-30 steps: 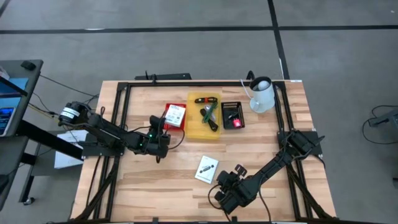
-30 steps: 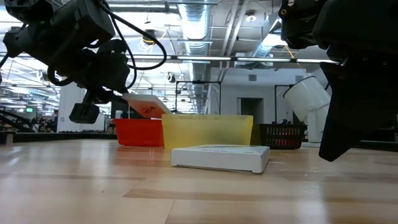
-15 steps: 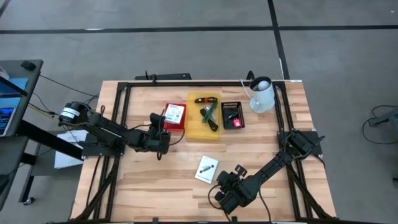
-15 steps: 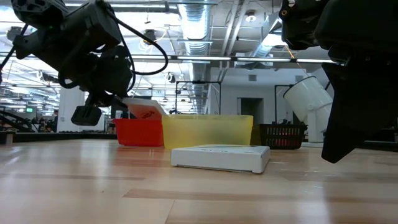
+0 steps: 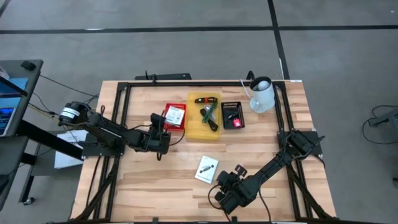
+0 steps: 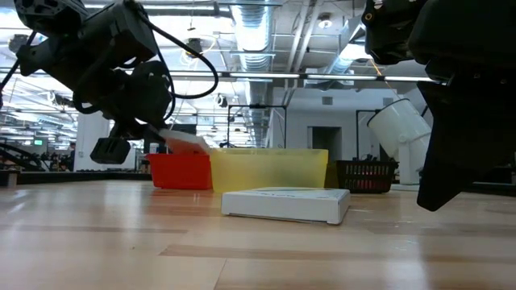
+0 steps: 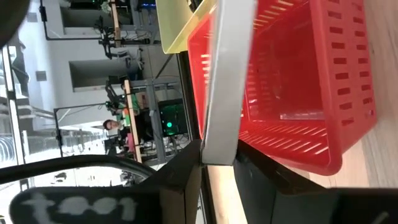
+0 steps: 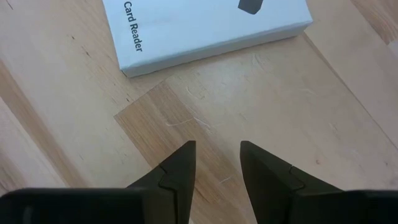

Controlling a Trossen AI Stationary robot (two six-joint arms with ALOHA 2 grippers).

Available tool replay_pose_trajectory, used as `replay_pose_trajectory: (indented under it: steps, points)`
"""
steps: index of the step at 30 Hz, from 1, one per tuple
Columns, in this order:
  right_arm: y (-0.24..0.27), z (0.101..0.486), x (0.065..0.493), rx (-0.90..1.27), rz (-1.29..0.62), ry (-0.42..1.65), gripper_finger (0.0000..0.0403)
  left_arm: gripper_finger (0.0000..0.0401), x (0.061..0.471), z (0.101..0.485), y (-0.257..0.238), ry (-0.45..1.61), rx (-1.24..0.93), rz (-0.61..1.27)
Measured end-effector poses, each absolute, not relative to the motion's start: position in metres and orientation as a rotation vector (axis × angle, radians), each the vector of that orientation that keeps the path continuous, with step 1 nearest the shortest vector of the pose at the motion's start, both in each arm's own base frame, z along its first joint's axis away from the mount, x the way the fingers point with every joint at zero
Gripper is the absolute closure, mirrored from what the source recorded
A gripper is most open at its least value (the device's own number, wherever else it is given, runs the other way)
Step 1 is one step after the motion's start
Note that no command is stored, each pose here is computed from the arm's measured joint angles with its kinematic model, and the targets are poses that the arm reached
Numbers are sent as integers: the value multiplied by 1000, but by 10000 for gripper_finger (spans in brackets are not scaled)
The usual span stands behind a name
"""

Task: Pick and place items into bin
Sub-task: Put the card reader box in the red bin

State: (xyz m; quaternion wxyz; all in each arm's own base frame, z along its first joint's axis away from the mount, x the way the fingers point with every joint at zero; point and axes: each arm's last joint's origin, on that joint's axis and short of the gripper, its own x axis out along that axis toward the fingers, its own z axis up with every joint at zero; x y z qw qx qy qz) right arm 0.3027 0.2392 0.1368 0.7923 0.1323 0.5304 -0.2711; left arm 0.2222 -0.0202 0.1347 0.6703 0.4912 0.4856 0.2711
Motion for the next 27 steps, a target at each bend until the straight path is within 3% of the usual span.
replay_pose_trajectory:
  steps: [14, 27]
  points:
    - [239, 137, 303, 285, -583, 1141, 282, 255, 222, 135, -20, 1092, 1105, 618]
    - [239, 137, 303, 285, -583, 1141, 282, 233, 222, 135, -21, 1097, 1145, 630]
